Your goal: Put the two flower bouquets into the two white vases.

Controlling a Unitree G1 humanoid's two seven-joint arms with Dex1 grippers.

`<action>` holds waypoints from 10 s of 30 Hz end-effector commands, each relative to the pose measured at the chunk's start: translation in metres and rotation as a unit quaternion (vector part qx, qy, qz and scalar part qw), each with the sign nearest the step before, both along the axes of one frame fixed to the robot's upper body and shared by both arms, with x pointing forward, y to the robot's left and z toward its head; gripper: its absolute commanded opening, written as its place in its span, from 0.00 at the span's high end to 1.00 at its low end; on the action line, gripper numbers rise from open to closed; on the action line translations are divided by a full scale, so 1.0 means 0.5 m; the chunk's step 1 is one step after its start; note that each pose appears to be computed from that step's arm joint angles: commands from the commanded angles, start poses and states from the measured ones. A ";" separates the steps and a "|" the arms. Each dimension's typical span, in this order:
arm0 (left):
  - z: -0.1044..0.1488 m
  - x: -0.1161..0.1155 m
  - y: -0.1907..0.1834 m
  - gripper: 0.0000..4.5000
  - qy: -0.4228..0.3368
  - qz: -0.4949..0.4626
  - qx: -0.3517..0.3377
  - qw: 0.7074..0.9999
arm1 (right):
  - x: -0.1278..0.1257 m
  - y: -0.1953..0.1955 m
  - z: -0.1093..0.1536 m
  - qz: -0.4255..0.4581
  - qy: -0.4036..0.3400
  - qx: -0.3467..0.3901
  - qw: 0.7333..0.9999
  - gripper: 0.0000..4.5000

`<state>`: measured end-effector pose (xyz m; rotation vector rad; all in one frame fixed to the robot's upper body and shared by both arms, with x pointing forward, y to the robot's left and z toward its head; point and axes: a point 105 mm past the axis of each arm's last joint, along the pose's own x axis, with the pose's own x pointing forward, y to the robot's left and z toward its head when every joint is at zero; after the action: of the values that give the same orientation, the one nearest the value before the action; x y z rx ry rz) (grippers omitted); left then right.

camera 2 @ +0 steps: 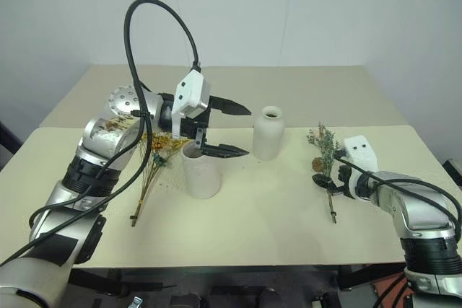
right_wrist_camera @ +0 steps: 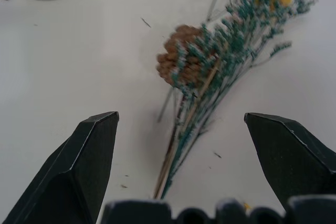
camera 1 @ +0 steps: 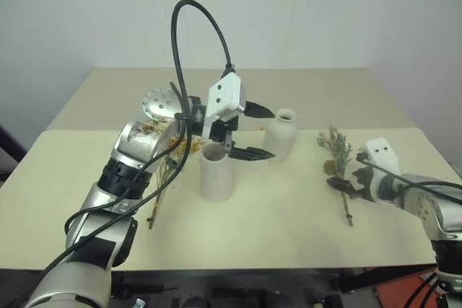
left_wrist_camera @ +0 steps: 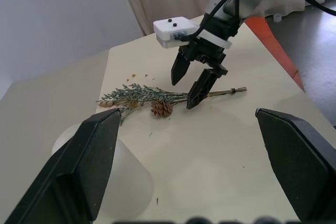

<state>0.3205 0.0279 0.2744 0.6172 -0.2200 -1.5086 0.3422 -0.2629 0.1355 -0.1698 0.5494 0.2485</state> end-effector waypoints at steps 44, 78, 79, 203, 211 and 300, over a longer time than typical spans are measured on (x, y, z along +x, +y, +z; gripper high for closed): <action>0.049 0.058 0.100 0.00 0.048 0.148 -0.137 0.978 | 0.107 0.085 0.478 -0.077 -0.600 0.221 0.765 0.99; 0.018 0.056 0.106 0.00 0.058 0.161 -0.130 0.977 | 0.149 0.285 0.298 0.037 -0.527 0.291 0.797 0.99; 0.018 0.056 0.106 0.00 0.056 0.161 -0.130 0.977 | 0.147 0.293 0.295 0.043 -0.527 0.287 0.799 0.99; -0.284 0.065 0.344 0.26 0.378 0.672 -0.017 0.636 | -0.231 0.311 0.194 0.492 -0.136 0.051 0.858 0.00; -0.286 0.068 0.350 0.80 0.375 0.684 -0.013 0.626 | -0.226 0.313 0.191 0.488 -0.139 0.052 0.860 0.00; -0.091 0.018 0.193 0.20 0.187 0.005 -0.322 0.928 | -0.149 0.335 0.199 0.326 -0.294 0.059 0.897 0.00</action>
<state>0.3324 0.1246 0.2232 -0.2528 -0.3707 -1.4032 0.2707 -0.0979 0.2266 -0.2867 -0.0981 0.8445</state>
